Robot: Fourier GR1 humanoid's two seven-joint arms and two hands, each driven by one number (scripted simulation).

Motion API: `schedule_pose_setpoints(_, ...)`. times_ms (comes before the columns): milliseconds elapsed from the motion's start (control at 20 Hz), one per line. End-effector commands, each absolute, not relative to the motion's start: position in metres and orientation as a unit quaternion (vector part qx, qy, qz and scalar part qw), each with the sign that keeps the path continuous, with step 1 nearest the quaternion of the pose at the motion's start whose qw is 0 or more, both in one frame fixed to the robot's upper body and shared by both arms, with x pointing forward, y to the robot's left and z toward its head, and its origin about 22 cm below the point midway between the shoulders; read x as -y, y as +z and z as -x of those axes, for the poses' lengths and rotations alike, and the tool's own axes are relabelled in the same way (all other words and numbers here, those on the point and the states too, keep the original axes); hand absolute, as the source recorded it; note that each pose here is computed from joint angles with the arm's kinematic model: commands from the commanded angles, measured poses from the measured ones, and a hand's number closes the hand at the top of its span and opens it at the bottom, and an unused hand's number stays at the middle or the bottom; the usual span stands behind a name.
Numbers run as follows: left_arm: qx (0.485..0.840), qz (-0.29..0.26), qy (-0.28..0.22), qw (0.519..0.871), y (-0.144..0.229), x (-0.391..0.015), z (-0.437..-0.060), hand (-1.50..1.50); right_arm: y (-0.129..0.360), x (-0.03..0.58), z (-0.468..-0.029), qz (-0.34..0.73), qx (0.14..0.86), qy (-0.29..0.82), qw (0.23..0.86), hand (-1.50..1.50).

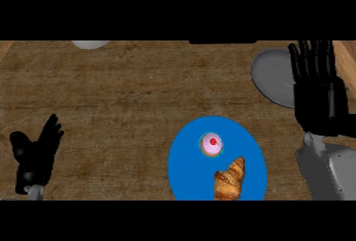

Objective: Pick the cupcake from the plate and place it in the pan

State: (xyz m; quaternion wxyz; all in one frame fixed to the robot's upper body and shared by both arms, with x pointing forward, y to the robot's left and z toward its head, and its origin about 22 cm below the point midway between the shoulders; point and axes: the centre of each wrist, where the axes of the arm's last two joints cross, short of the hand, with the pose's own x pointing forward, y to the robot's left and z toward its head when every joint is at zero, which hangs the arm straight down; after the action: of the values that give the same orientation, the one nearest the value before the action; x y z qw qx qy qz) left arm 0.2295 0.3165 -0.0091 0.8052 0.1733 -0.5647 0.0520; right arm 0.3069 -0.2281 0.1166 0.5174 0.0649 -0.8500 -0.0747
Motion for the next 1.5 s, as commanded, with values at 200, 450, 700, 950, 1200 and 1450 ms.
schedule_pose_setpoints(200,0.726,-0.032,-0.046,0.685,0.039,-0.240,-0.264,0.00,0.129,0.161,-0.310,-0.314,0.788,0.176,0.500,1.50)
schedule_pose_setpoints(450,0.746,0.031,-0.059,0.663,0.021,-0.208,-0.251,0.00,0.100,0.264,-0.333,-0.222,0.755,0.255,0.562,-1.50)
schedule_pose_setpoints(700,0.748,0.032,-0.059,0.660,0.014,-0.210,-0.245,0.00,0.097,0.288,-0.338,-0.209,0.754,0.360,0.508,-1.50)
schedule_pose_setpoints(950,0.747,0.041,-0.065,0.660,0.017,-0.190,-0.237,0.00,0.143,0.312,-0.362,-0.176,0.748,0.427,0.477,-1.50)
schedule_pose_setpoints(1200,0.751,0.036,-0.071,0.656,0.012,-0.215,-0.232,0.00,0.151,0.274,-0.374,-0.150,0.706,0.521,0.456,-1.50)
schedule_pose_setpoints(1450,0.749,0.025,-0.057,0.660,0.011,-0.202,-0.252,0.00,0.167,0.222,-0.366,-0.112,0.636,0.630,0.431,-1.50)
